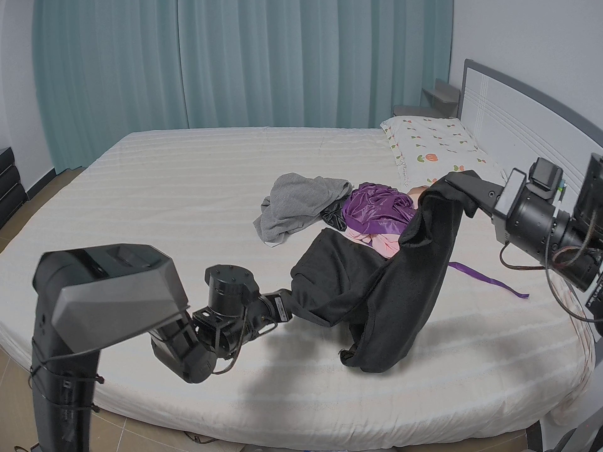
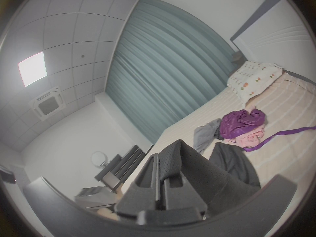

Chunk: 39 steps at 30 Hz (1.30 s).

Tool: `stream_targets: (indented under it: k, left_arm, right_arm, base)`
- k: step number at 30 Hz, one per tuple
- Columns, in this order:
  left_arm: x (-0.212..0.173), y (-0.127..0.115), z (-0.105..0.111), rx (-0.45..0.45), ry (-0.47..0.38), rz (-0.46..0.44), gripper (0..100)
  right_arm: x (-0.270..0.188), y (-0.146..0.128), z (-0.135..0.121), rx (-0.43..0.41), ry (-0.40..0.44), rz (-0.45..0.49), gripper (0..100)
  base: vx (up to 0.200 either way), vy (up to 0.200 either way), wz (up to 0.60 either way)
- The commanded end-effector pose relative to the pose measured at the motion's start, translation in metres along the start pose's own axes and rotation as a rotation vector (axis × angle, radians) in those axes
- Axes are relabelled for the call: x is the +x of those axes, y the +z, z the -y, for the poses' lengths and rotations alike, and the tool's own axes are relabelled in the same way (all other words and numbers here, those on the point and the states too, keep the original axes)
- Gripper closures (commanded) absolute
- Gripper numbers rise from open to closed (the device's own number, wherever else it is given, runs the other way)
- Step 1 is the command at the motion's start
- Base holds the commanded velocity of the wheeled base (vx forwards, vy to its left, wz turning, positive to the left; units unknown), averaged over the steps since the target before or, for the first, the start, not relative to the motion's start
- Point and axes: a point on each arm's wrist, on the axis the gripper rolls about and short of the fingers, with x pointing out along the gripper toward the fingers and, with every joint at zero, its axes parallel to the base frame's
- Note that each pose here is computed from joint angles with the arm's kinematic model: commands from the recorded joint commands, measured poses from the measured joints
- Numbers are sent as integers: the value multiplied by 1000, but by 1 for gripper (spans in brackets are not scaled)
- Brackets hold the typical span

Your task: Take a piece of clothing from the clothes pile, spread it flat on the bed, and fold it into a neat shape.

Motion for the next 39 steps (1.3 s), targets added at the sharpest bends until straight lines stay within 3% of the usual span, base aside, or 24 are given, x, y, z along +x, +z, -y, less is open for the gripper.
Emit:
stream_targets:
  k: [1,3,4,5,7,12,19,21,22,28,33,39]
  left_arm:
    - [-51,84,24,-29,25,173,100]
    - [-64,110,32,-41,38,241,100]
    - [-64,110,32,-41,38,241,100]
    - [-78,134,36,-76,19,314,100]
    - [-94,157,43,-133,-18,375,100]
    - [-113,171,41,-164,2,387,100]
    - [-114,128,23,-250,73,253,100]
    - [-114,127,23,-252,74,248,100]
    - [-113,112,21,-274,87,200,100]
    - [-103,79,16,-326,125,95,100]
    - [-108,63,12,-393,148,47,100]
    - [-112,46,2,-406,180,12,100]
  right_arm:
    - [42,3,67,42,-181,52,100]
    - [48,19,69,26,-198,149,100]
    - [48,19,69,26,-198,149,100]
    - [51,39,63,11,-197,241,100]
    - [48,57,57,-1,-186,306,100]
    - [40,53,58,3,-201,292,100]
    - [31,-10,95,81,-323,66,100]
    - [30,-11,96,83,-326,62,100]
    - [22,-25,101,130,-358,16,100]
    - [25,-42,108,269,-392,-19,100]
    - [26,-74,111,273,-431,-123,100]
    - [17,-83,114,229,-443,-125,100]
  base:
    - [0,0,0]
    - [0,0,0]
    - [0,0,0]
    - [0,0,0]
    - [0,0,0]
    - [0,0,0]
    - [0,0,0]
    - [0,0,0]
    - [0,0,0]
    - [0,0,0]
    - [0,0,0]
    - [0,0,0]
